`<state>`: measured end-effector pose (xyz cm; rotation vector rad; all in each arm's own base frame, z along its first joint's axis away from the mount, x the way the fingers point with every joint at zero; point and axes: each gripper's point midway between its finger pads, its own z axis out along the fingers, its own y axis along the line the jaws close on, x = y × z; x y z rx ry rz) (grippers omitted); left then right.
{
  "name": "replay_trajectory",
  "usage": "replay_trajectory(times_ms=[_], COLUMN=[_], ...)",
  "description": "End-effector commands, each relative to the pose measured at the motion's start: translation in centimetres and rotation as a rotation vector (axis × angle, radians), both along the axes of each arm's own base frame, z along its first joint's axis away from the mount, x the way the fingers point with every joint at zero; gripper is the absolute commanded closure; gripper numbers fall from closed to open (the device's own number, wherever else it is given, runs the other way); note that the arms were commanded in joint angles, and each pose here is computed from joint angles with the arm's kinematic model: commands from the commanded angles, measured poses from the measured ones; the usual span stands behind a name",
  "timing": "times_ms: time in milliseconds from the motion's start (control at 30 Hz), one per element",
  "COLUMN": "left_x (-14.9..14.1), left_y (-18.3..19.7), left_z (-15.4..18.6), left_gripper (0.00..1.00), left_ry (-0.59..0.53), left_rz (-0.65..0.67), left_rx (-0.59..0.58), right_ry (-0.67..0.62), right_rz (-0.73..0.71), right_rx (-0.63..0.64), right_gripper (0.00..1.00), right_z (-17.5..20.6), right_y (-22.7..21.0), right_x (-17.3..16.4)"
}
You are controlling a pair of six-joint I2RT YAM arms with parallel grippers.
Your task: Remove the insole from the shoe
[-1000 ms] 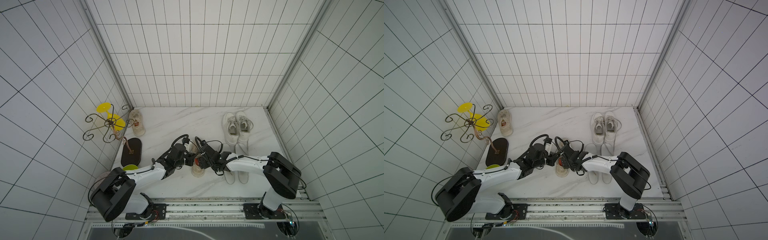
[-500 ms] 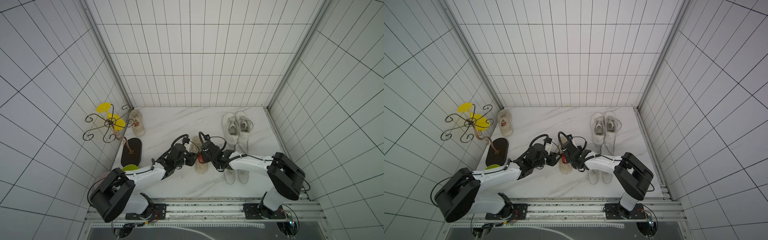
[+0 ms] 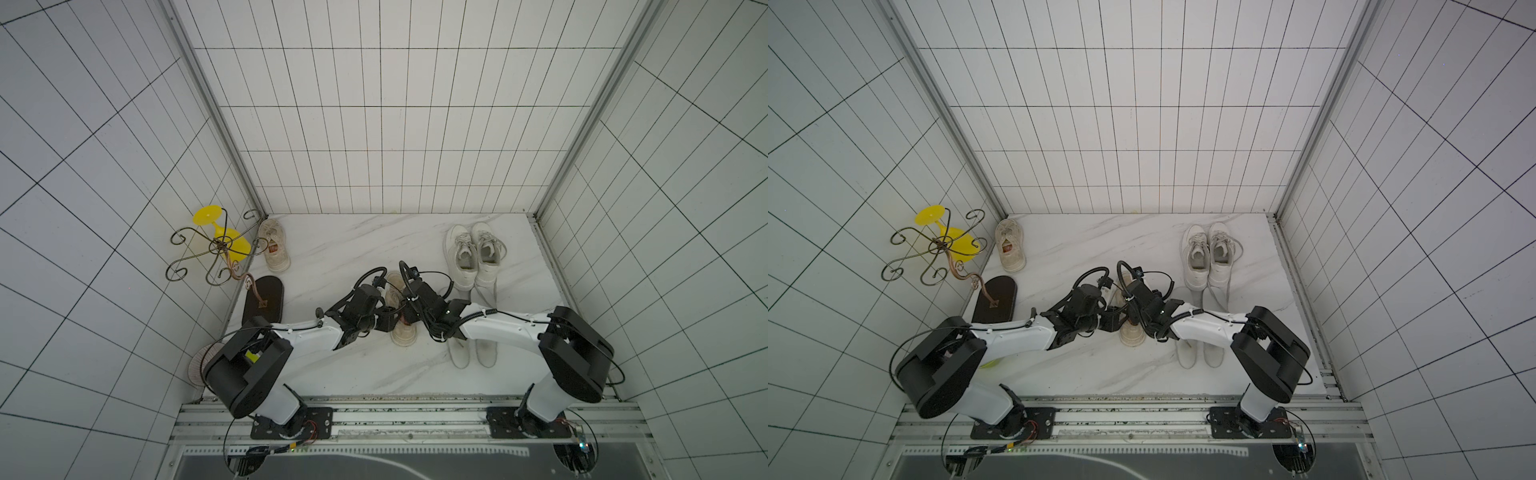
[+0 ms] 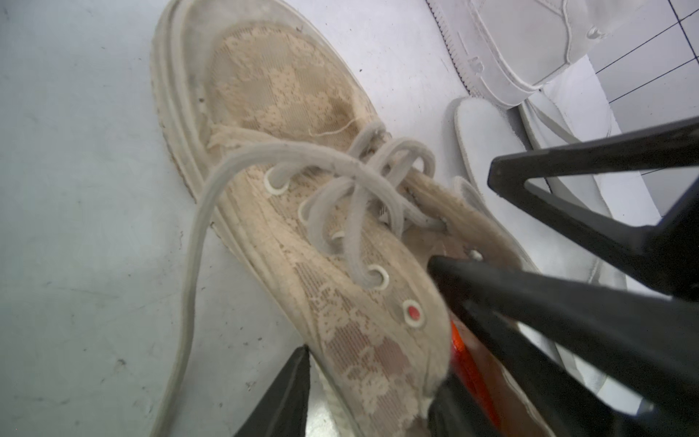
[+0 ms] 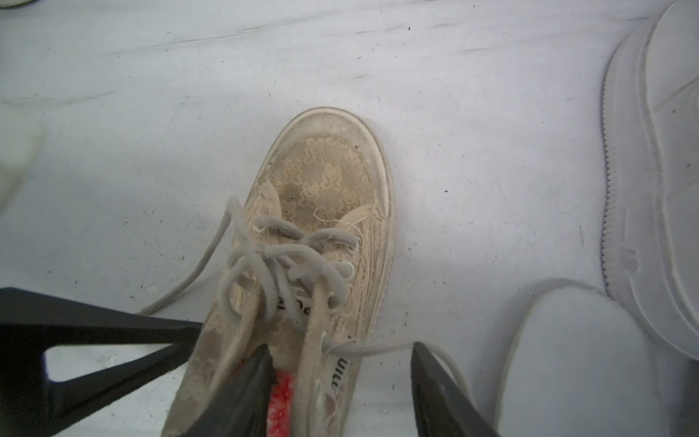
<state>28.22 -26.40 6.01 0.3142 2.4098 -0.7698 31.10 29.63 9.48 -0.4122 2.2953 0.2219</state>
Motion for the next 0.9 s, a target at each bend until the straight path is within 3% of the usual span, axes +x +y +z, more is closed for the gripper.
replay_trajectory(times_ms=[0, 200, 367, 533, 867], left_x=[0.5, 0.5, 0.4, 0.2, -0.2], left_y=[-0.1, -0.1, -0.1, -0.1, -0.2], left_z=[0.1, 0.4, 0.7, 1.2, 1.8], left_gripper=[0.59, 0.69, 0.79, 0.85, 0.90], left_ry=[-0.003, -0.009, -0.016, -0.029, -0.041], left_rz=[0.010, 0.012, 0.009, 0.004, -0.004], left_rx=[0.011, 0.002, -0.013, -0.027, -0.051], right_ry=[-0.040, 0.029, 0.122, 0.179, 0.259], right_rz=[0.030, 0.138, 0.181, 0.207, 0.037], right_rx=[0.096, 0.173, 0.220, 0.234, 0.112], right_gripper=[0.44, 0.56, 0.68, 0.74, 0.76], right_z=[4.1, 5.7, 4.8, 3.8, -1.1], right_y=[1.5, 2.7, 3.7, 5.0, 2.6], right_x=[0.3, -2.6, -4.0, -4.3, -2.9])
